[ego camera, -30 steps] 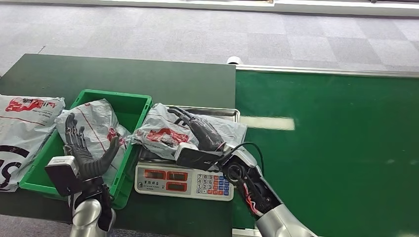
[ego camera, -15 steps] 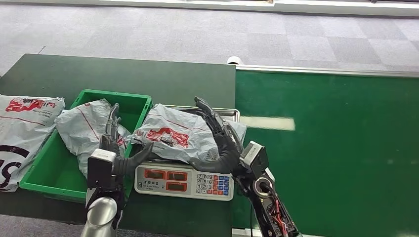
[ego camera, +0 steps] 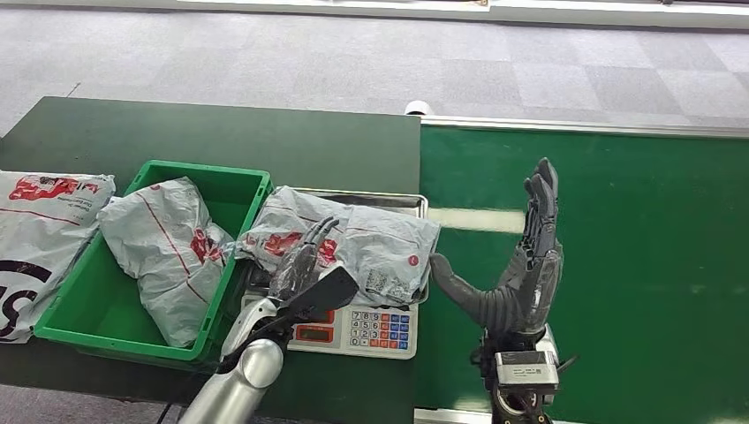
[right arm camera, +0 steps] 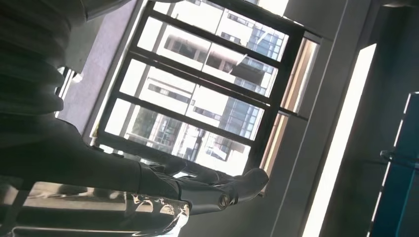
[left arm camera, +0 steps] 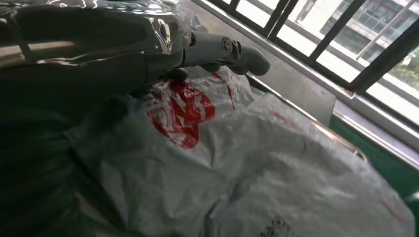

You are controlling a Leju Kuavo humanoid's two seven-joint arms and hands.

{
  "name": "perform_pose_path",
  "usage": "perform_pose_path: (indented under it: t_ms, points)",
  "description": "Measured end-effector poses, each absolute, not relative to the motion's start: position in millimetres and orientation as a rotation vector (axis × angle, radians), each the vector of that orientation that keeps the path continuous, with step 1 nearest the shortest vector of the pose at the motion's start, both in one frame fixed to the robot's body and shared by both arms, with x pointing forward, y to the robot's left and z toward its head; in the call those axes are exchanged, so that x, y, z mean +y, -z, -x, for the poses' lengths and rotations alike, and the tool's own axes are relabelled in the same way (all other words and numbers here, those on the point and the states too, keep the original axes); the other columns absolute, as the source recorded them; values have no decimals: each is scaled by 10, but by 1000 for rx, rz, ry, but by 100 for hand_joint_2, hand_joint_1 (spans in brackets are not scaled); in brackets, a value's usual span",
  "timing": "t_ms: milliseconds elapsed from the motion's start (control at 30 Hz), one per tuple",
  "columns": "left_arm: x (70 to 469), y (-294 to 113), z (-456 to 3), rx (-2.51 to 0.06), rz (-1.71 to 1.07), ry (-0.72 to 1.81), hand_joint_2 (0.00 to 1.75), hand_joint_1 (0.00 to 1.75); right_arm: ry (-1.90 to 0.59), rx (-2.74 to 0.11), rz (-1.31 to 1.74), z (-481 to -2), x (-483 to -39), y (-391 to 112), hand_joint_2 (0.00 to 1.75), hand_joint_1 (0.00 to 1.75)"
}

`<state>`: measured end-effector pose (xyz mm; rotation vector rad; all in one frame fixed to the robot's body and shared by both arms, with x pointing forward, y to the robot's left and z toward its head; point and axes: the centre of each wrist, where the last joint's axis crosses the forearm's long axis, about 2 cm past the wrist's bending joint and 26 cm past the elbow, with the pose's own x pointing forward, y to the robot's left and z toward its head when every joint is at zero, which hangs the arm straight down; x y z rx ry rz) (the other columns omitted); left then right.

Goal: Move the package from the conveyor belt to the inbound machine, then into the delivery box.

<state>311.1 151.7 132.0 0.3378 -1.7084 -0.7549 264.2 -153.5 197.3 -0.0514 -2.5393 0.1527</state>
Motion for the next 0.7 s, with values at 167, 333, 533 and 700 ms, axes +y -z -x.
perform_pose_path:
  t_ms: [167,333,533,700]
  points:
    - [1374,-1254,-3225,-1583,-308,943,175,175,-123,-2539,106,-2539,-1597,-1942,175,0]
    - [1300,-1258,-3350,-1544,-309,1029,175,175,-115,-2521,109,-2506,-1607,-1915,175,0]
    - [1274,-1259,-3400,-1572,-288,1008,175,175,-106,-2508,110,-2481,-1614,-1911,175,0]
    - [1322,-1232,-3315,-1714,-211,813,175,175,-100,-2497,118,-2448,-1633,-1906,175,0]
